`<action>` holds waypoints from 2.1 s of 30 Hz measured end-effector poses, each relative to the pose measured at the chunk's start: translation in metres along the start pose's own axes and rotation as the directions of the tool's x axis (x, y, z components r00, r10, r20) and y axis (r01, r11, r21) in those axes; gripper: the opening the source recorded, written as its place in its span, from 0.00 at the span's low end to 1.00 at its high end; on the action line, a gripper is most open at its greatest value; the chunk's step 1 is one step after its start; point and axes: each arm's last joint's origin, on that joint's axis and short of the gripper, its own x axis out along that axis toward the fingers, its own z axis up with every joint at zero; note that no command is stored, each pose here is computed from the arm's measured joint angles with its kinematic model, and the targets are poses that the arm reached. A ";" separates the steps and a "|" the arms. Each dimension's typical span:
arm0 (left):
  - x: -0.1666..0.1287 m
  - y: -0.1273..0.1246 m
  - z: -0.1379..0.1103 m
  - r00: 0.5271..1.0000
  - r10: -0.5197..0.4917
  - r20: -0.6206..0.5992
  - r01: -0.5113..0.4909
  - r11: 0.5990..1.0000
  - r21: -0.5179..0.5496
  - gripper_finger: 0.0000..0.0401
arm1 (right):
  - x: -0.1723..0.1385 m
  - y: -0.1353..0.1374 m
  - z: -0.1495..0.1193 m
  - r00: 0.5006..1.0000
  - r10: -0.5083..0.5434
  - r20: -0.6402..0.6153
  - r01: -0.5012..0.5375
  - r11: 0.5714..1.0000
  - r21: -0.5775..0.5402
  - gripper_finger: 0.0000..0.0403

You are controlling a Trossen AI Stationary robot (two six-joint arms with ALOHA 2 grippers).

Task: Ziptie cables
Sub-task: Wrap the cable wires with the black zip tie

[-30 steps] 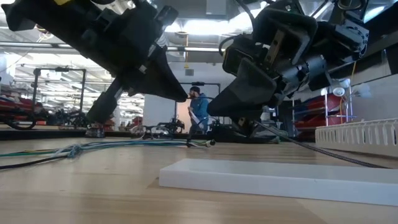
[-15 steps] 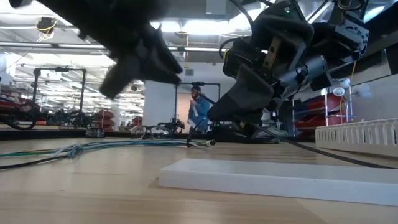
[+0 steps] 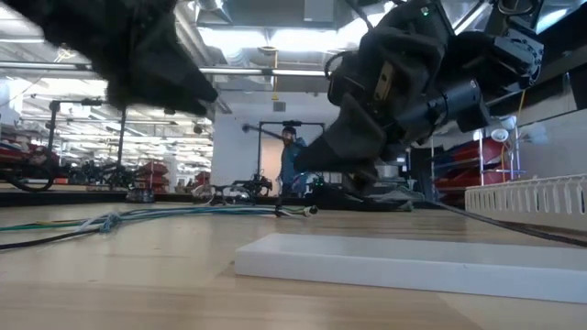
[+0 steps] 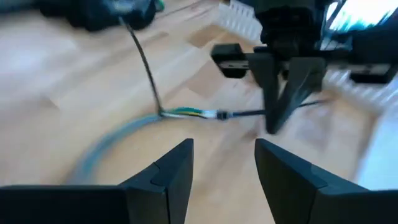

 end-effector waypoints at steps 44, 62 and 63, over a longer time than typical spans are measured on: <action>0.067 0.019 -0.029 0.895 -0.131 0.427 0.261 0.929 -0.262 0.25 | -0.002 0.010 0.015 0.936 -0.184 0.301 0.171 0.983 0.069 0.00; 0.057 0.022 -0.046 0.924 -0.129 0.361 0.205 0.962 -0.182 0.25 | -0.002 0.000 0.005 0.900 -0.361 0.244 0.377 0.926 -0.023 0.00; 0.057 0.022 -0.047 0.925 -0.128 0.358 0.208 0.958 -0.195 0.25 | -0.002 0.000 0.004 0.894 -0.377 0.244 0.395 0.919 -0.027 0.00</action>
